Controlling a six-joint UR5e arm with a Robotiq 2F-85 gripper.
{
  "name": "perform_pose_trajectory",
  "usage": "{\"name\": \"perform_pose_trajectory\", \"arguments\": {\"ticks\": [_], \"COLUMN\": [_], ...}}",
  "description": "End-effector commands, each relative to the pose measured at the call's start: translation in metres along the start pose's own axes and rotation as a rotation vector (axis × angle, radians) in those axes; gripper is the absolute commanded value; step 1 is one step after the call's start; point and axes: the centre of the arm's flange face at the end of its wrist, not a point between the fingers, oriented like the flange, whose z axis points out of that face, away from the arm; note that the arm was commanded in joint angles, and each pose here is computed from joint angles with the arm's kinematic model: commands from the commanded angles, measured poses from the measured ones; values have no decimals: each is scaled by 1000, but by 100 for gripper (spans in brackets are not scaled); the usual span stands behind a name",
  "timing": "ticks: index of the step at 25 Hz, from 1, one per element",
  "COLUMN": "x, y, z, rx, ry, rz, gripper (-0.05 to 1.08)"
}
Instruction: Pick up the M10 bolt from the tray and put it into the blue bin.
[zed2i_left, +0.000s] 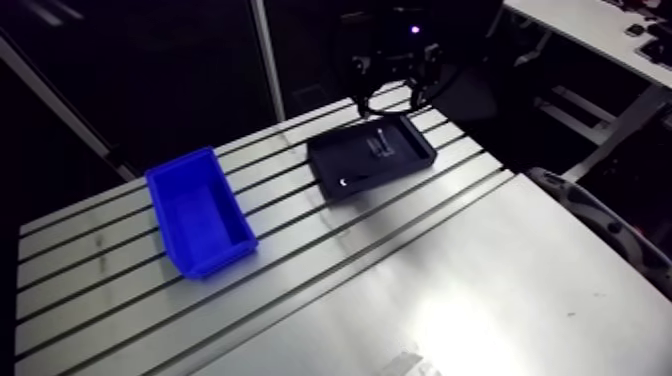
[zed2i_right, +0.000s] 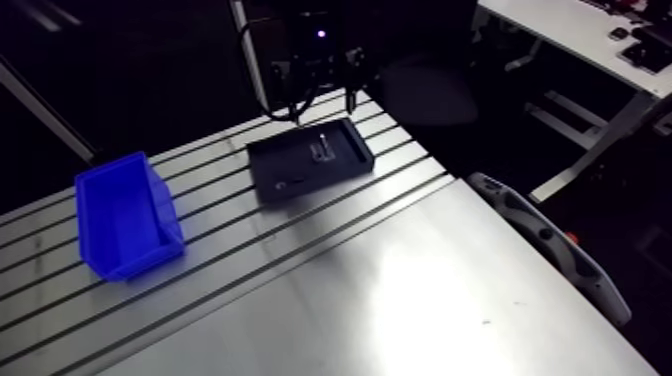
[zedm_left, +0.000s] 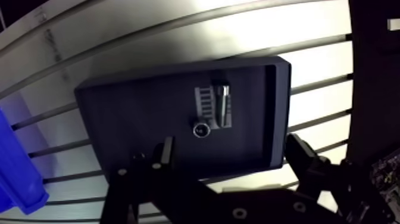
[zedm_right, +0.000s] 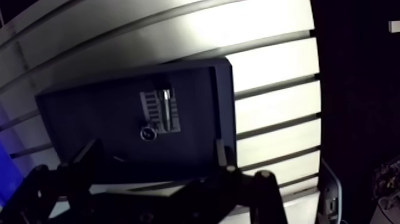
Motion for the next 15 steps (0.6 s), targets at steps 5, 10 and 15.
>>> {"name": "perform_pose_trajectory", "arguments": {"ticks": [5, 10, 15], "x": [4, 7, 10], "y": [-3, -3, -2], "z": [22, 29, 36], "rx": [6, 5, 7], "ry": [-15, -15, -18], "rz": [-6, -16, -14], "gripper": [22, 31, 35]}}
